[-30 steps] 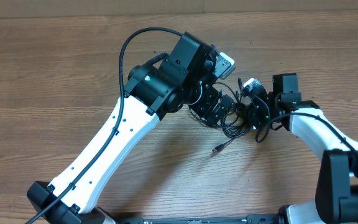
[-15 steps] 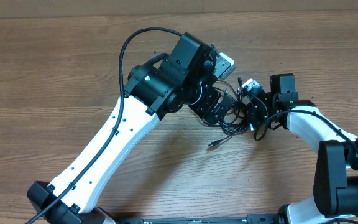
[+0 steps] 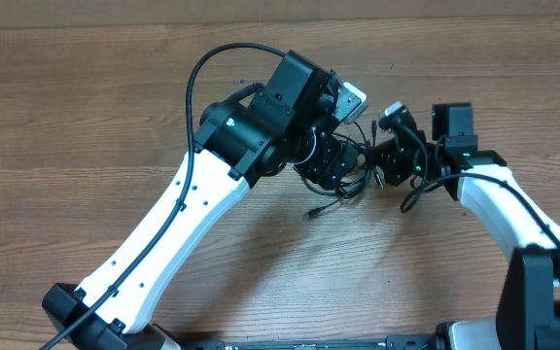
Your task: Untangle cables
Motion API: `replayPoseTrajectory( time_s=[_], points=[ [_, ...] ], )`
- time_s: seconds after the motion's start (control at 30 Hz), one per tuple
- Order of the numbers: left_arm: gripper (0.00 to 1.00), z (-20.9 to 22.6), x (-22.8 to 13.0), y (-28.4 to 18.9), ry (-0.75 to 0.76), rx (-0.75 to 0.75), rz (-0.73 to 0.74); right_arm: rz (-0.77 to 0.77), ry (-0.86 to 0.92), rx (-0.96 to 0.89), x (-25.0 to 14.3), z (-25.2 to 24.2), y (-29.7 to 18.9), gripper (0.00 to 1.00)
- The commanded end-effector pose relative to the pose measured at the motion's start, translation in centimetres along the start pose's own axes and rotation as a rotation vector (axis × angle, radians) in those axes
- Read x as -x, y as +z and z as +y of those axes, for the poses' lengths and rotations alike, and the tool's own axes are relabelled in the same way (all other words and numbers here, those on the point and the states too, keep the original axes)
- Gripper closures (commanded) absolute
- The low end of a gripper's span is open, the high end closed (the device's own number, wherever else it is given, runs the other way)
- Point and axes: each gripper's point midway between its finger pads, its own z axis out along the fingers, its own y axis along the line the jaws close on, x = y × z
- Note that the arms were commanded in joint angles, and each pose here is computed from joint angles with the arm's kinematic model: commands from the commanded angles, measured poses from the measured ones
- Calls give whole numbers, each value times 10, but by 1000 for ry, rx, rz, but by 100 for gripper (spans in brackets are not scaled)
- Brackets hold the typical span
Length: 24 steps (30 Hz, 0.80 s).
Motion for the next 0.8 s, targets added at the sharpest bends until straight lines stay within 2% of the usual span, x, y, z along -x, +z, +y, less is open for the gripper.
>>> replayPoseTrajectory(
  time_s=[0.0,0.17,0.3,0.33,0.4,0.43,0.5,0.53,0.6,0.67,0.77],
  points=[
    [20,0,6,-2,2,4,-14,-154,4,118,48,28,-27,96],
    [26,-2,6,-2,-2,-9,-13,-231,3,161,69,40,-41,96],
    [28,-6,5,-2,-2,-32,-12,-213,12,95,65,29,-39,95],
    [28,-6,5,-2,-3,-32,-11,-193,24,55,61,22,-37,87],
    [15,-6,4,-2,-3,-32,-8,-139,53,-55,49,4,-35,68],
    [14,-6,4,-2,-3,-32,-8,-114,65,-100,44,-4,-35,59],
    [12,-6,5,-2,-2,-29,-12,-71,86,-160,33,-13,-35,47],
    [7,-6,6,-2,-1,-29,-16,-49,97,-177,27,-15,-35,41],
    [0,-6,8,-2,2,-28,-25,-21,111,-190,20,-17,-34,35],
    [0,-6,10,-2,5,-27,-33,2,112,-212,14,-21,-34,32],
    [0,-6,11,-2,6,-27,-37,44,36,-234,6,-27,-30,33]
  ],
)
